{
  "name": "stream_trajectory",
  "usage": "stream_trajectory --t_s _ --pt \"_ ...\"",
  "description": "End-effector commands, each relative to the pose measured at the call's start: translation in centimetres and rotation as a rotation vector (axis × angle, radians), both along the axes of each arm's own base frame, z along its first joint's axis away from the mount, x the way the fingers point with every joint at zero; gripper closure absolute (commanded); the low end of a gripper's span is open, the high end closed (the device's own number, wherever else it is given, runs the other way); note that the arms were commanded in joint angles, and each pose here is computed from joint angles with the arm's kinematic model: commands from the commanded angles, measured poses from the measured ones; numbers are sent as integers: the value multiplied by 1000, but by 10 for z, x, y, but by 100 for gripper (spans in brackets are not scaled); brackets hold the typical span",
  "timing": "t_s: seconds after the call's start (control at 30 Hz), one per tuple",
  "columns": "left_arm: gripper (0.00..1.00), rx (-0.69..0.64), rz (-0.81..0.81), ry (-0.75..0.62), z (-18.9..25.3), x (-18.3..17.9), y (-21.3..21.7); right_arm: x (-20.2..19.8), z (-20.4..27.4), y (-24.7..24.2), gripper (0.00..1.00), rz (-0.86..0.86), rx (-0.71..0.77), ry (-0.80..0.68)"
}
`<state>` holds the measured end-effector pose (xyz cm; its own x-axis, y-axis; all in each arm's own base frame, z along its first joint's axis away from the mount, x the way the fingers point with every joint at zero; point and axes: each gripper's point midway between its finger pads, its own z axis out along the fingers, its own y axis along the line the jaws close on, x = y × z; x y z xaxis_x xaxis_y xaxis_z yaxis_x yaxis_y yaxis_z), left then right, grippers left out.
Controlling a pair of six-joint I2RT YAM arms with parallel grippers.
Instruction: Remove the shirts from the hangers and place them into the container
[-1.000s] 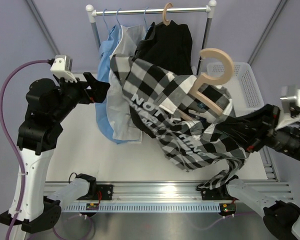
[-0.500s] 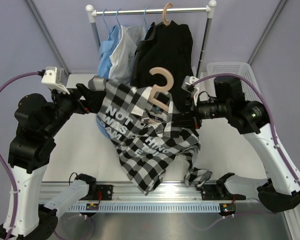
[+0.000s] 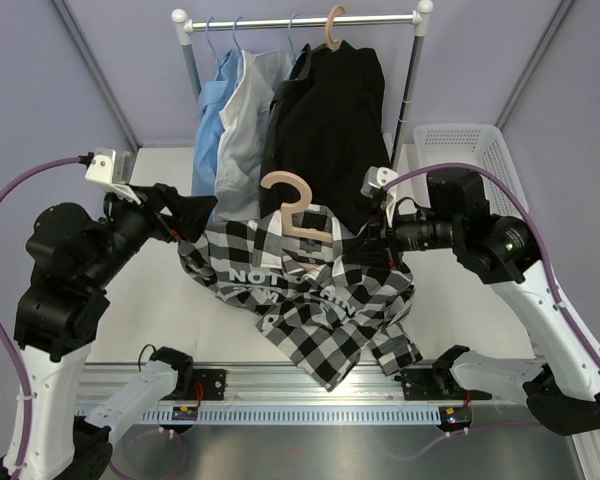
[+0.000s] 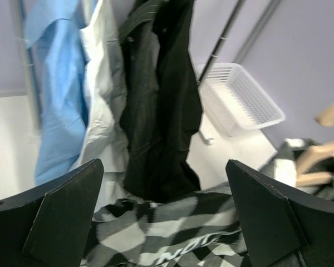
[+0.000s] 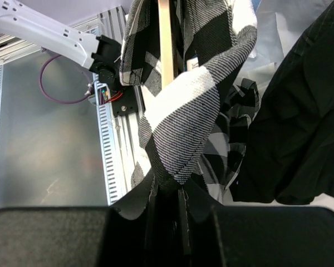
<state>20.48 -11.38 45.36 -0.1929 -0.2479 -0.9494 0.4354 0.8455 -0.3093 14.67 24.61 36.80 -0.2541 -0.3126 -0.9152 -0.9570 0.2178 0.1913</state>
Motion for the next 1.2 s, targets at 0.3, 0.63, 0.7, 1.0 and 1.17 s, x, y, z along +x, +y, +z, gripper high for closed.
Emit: stream_trajectory --t_s 0.3,0.63,0.7,1.0,1.17 --pt "1 -21 -213 88 -7 3 -70 58 15 47 100 -52 92 4" --pt "1 89 -86 104 -18 34 -106 66 8 59 100 -64 85 19" --pt "1 107 -50 90 -16 42 -103 64 7 60 100 -60 85 21" --pt "11 39 -103 91 -7 41 -120 63 10 59 100 -78 90 17" --pt "15 -49 -118 126 -3 29 -118 66 11 59 100 -92 92 14"
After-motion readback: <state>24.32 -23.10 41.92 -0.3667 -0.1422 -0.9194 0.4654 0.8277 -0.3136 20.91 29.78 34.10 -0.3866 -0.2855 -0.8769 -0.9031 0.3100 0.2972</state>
